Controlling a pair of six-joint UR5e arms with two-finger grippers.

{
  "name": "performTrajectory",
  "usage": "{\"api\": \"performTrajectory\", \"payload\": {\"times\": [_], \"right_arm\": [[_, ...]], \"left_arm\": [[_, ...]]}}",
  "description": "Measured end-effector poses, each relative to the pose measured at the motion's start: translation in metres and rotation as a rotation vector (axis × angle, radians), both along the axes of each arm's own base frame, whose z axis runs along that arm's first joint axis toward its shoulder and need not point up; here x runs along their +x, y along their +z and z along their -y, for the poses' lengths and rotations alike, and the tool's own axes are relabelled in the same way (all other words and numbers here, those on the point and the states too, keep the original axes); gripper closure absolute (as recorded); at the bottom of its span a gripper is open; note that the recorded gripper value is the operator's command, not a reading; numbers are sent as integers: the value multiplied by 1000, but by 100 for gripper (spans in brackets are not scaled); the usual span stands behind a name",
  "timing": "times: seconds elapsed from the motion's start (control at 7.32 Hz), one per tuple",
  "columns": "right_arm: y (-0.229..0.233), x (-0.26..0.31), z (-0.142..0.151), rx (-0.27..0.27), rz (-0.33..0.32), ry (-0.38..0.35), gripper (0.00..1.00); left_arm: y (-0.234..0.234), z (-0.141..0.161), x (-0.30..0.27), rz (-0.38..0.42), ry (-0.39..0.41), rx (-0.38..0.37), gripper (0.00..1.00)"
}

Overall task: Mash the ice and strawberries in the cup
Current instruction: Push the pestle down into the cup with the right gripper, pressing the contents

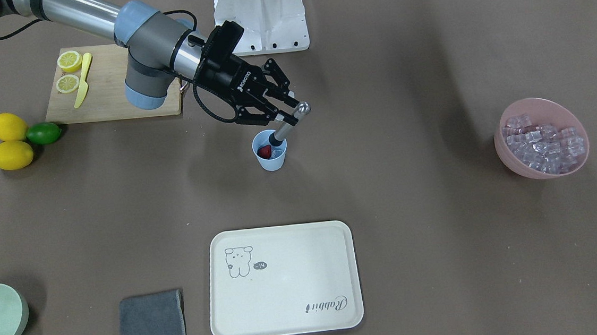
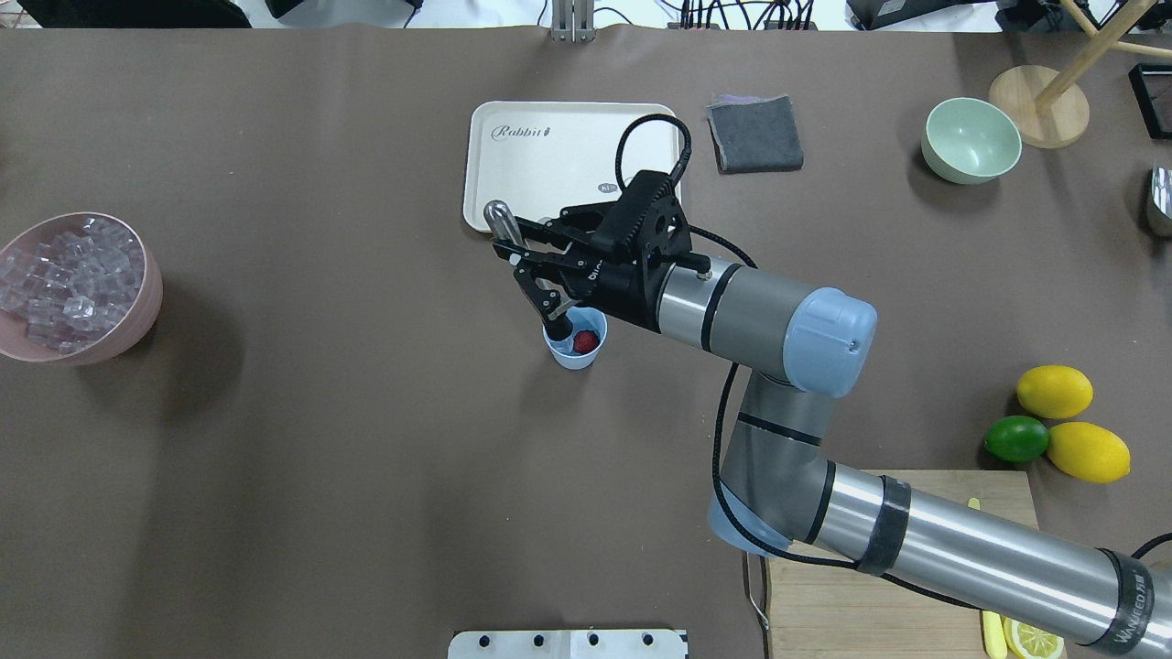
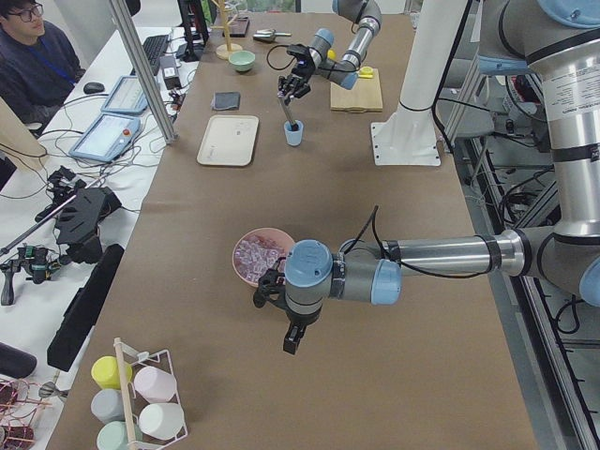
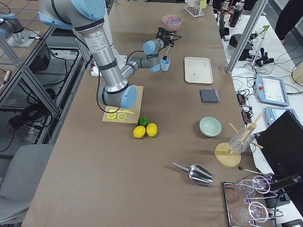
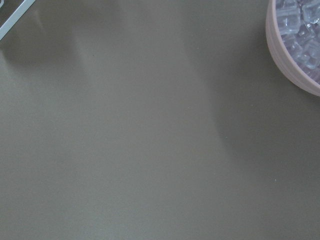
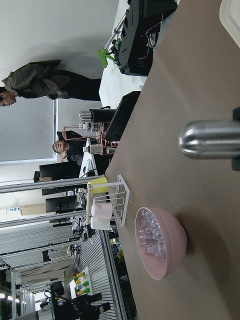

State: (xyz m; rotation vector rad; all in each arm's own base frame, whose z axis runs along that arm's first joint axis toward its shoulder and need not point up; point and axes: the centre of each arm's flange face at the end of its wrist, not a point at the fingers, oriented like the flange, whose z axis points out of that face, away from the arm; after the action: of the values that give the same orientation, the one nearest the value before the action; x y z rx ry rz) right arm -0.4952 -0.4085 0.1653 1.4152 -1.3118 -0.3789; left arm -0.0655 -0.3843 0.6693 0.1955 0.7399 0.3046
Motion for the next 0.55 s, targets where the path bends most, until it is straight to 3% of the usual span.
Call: {"api": "performTrajectory", "payload": {"times": [0.27, 0.55], "right_arm": [[-22, 19, -9, -31, -24, -10, 100], [17, 2, -1, -12, 6, -11, 100]], "left_arm": [[0, 0, 0, 0, -1, 0, 1], [0, 0, 0, 0, 0, 0, 1]]}}
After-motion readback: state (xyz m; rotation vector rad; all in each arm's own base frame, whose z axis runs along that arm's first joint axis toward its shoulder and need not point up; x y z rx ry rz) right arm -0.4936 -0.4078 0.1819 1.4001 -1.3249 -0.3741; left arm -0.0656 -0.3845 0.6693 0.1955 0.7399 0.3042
